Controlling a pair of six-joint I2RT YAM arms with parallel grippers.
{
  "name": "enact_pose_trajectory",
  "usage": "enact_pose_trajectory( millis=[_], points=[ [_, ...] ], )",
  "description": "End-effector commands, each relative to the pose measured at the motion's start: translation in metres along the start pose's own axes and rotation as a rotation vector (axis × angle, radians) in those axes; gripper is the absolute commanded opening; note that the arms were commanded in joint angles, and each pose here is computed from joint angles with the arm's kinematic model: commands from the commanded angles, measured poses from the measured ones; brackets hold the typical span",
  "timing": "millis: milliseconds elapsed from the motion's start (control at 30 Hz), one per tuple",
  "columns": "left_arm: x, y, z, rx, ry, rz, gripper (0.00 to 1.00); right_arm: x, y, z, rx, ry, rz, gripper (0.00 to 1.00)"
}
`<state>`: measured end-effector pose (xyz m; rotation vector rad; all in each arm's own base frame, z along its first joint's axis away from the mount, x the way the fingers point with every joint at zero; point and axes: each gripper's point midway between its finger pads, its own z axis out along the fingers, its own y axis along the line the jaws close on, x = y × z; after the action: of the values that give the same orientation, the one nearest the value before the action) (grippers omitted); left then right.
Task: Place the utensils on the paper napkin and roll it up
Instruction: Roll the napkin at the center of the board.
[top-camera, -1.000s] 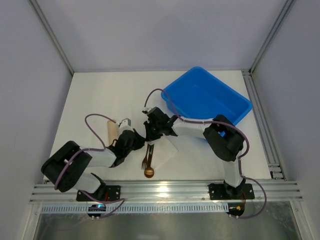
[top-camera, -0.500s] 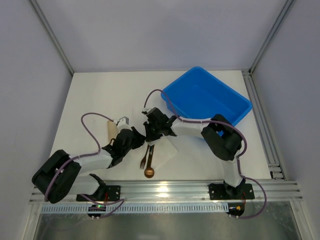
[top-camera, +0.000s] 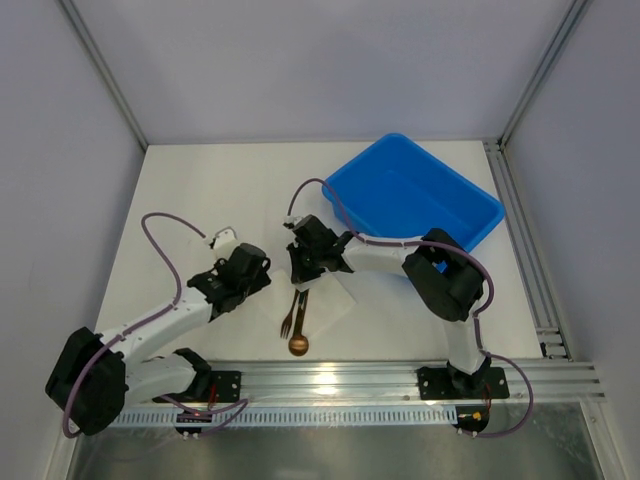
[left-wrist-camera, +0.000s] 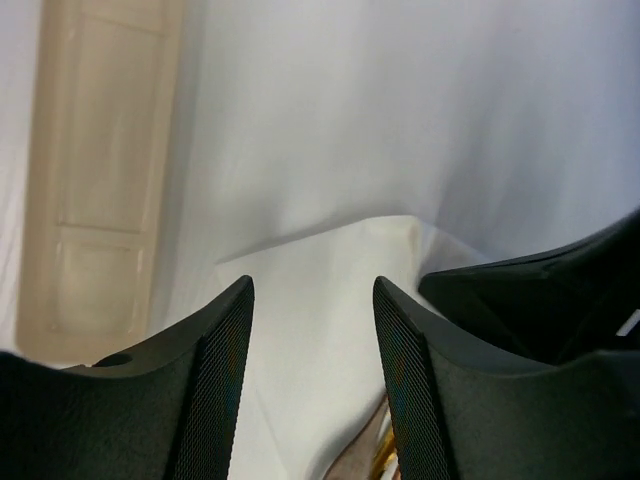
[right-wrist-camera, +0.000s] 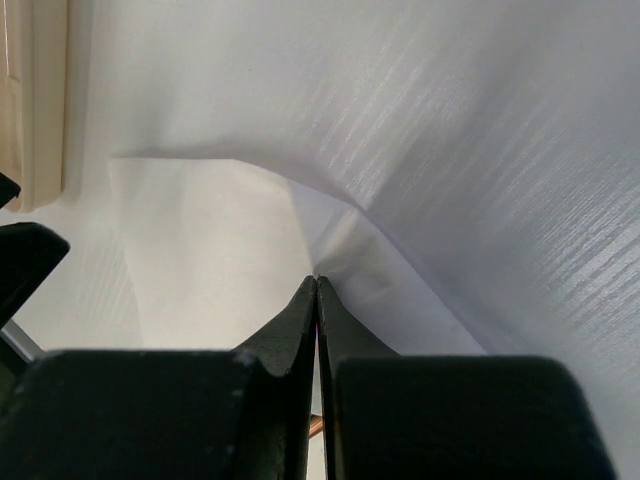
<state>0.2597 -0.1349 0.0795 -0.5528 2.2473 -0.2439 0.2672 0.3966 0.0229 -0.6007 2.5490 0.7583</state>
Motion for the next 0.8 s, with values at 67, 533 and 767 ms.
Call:
enact_pose_trajectory(
  millis=[67,533,767],
  points=[
    [0.024,0.044,0.0,-0.164,0.097,-0.015,0.53,-0.006,0.003,0.0,-0.01,-0.034,-0.026,0.04],
    [0.035,0.045,0.02,-0.095,0.126,-0.103,0.36,-0.008,0.005,0.0,-0.017,-0.039,-0.027,0.04],
    [0.036,0.05,0.028,-0.112,0.125,-0.1,0.34,-0.006,0.004,0.001,-0.013,-0.031,-0.027,0.04]
  ],
)
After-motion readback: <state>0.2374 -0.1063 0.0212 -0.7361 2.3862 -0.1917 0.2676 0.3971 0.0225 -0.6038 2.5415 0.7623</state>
